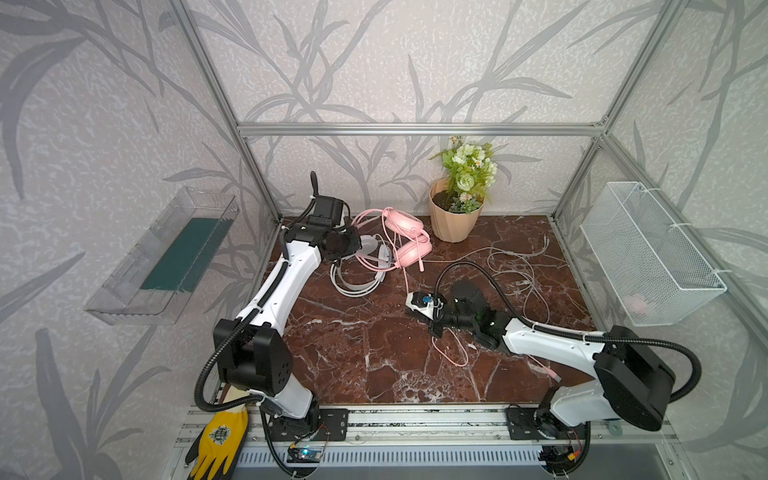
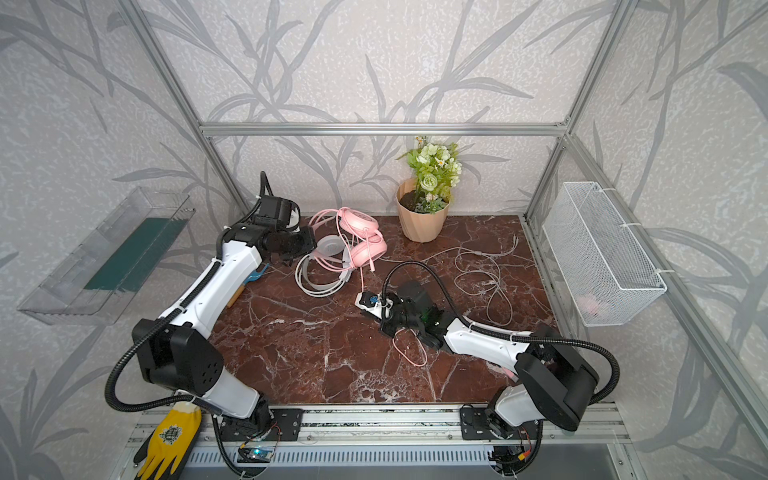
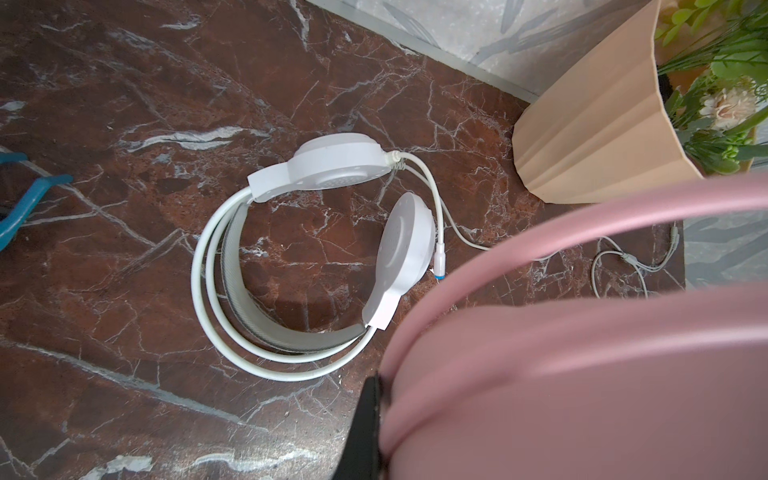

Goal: Wrap the headphones

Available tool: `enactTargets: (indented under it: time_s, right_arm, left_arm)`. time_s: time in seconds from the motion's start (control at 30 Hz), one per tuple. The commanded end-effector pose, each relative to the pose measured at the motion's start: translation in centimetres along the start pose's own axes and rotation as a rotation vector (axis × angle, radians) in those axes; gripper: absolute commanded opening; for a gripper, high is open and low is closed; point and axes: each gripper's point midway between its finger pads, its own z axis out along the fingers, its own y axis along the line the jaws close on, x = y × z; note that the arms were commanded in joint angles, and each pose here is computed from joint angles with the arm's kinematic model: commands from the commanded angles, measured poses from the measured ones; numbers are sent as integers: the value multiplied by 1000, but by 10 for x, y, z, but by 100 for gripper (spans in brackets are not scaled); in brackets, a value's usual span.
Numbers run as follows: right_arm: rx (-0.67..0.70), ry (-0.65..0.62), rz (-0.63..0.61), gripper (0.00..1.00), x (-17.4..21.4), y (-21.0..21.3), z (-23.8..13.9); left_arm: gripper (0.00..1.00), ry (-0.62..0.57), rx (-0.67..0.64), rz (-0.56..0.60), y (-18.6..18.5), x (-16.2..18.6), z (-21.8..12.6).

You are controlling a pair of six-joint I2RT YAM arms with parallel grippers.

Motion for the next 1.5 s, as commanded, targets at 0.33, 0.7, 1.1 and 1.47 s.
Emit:
enactTargets:
  time_s: [0.33,0.7,1.1,1.47]
  right_arm:
    - [-193,-157,66,4,-32,21,26]
    - [-240,-208,92,12,-36,23,41]
    - [-286,-210,115,19,-29,30,53]
    - [-309,-314,137,24,-43,24,69]
  left_arm:
    - [0,-167,23,-69,-25,-53,-27]
    - [0,-192,-3,-72,-26,-65,-28]
    - [0,-187,4,-70,-29,-67,-25]
    - [0,-188,-1,-66,-29,-67,-26]
